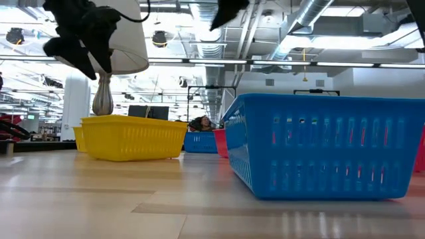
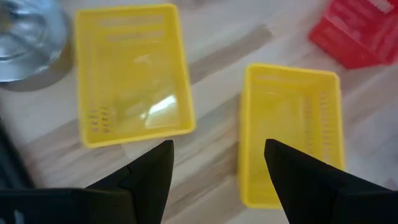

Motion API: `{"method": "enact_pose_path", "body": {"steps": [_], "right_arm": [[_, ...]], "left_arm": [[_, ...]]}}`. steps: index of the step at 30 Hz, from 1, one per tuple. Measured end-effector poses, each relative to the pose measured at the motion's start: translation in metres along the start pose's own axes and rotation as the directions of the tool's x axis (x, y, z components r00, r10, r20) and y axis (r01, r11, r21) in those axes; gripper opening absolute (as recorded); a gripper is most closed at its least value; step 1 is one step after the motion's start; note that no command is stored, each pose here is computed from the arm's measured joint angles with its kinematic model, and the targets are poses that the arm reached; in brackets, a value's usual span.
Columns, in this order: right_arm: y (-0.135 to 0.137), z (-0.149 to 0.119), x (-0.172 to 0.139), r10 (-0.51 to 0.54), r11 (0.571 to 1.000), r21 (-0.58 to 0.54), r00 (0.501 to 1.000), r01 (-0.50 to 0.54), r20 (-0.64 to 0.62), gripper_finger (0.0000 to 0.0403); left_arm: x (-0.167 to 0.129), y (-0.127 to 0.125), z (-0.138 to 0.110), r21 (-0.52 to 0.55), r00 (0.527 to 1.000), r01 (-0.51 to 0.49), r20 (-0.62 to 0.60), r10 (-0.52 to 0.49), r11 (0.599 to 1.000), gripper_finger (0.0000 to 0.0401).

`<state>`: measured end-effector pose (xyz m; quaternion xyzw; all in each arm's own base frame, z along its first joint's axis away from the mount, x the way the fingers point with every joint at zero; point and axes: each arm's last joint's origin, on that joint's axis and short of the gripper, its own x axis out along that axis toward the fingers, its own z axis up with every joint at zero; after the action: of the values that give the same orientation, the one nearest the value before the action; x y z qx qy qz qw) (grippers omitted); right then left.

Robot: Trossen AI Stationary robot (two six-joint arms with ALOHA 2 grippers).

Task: Stack baskets by color
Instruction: Move the bottom yellow baskets to the top center of the table

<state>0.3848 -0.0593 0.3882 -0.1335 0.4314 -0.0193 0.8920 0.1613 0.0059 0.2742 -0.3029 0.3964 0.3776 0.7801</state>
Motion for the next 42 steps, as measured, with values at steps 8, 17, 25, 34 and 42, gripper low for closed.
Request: {"method": "enact_pose_path", "body": {"steps": [8,17,25,34,42], "right_arm": [[0.005,-0.015,0.037,0.106,0.899,0.430,0.994,-0.085,-0.025,0.0194],[0.022,-0.023,0.133,0.081,0.850,0.525,0.996,-0.043,-0.049,0.0231],[0.033,-0.041,0.195,0.110,0.873,0.488,0.985,-0.031,-0.133,0.0244],[0.034,-0.044,0.210,0.104,0.878,0.478,0.988,-0.035,-0.117,0.0244],[0.045,-0.059,0.232,0.136,0.888,0.459,0.969,-0.027,-0.207,0.0237]], "left_arm": [[-0.009,-0.002,0.003,-0.029,0.990,0.137,0.014,-0.137,0.990,0.0241],[-0.030,0.015,0.002,-0.086,0.973,0.218,0.092,-0.211,0.972,0.0241],[-0.034,0.018,0.001,-0.110,0.970,0.232,0.095,-0.222,0.966,0.0241],[-0.034,0.019,0.001,-0.111,0.971,0.229,0.095,-0.219,0.967,0.0241],[-0.034,0.019,0.001,-0.110,0.972,0.224,0.096,-0.214,0.968,0.0241]]}}
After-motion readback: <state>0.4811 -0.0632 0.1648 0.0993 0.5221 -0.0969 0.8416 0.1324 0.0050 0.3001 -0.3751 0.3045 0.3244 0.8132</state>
